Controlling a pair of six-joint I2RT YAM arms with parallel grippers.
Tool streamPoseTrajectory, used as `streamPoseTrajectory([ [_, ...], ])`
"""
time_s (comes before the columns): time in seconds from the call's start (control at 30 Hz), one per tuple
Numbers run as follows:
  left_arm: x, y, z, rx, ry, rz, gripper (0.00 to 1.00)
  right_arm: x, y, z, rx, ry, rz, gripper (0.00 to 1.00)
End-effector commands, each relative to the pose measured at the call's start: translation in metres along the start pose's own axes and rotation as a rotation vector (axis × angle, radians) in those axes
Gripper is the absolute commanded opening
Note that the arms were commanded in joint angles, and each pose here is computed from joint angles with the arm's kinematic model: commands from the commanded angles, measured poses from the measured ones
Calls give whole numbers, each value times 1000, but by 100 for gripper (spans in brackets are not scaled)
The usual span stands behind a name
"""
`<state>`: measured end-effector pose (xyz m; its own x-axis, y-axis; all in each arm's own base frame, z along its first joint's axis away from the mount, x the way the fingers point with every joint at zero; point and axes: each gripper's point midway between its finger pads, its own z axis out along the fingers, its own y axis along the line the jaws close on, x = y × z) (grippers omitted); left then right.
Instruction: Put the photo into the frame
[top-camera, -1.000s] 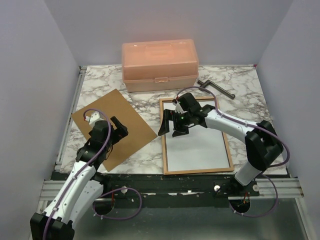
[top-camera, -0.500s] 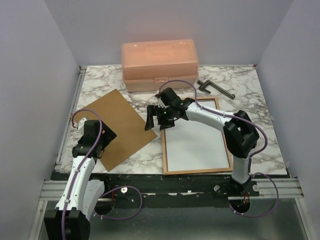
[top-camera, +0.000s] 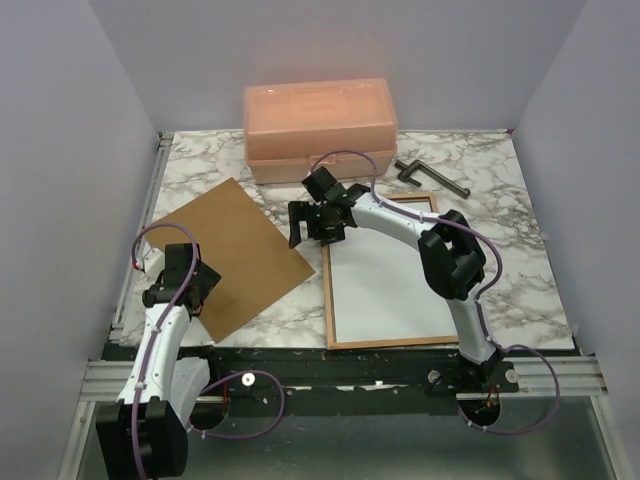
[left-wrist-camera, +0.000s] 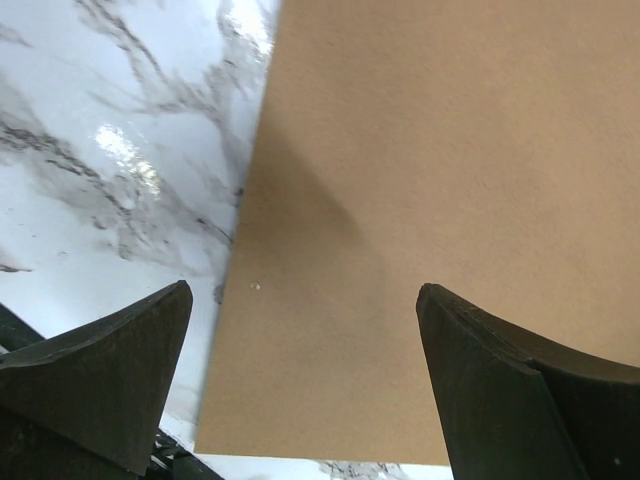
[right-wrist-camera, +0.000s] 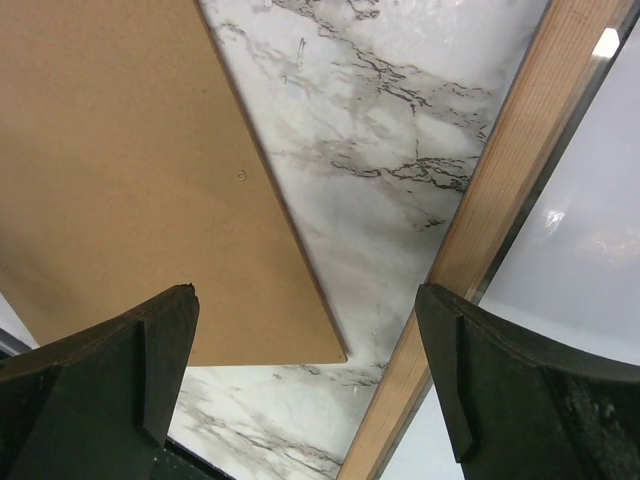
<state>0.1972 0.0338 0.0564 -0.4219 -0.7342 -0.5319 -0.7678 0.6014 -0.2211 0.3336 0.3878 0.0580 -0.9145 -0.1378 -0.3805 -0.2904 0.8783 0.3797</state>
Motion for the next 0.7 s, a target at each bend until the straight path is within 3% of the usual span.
streamPoseTrajectory([
  [0.0, -14, 12, 1, -78, -39, -65, 96, 20, -22, 26, 79, 73, -6, 100],
  [0.27, -4, 10, 18, -124, 113, -13, 99, 34, -16, 42, 20, 138, -5, 100],
  [0.47, 21, 16, 47, -77, 288, -96, 99, 43, -12, 44, -19, 168, 2, 100],
  [0.67, 25, 6, 50, -13, 316, -78, 98, 54, -7, 45, -67, 205, 12, 100],
])
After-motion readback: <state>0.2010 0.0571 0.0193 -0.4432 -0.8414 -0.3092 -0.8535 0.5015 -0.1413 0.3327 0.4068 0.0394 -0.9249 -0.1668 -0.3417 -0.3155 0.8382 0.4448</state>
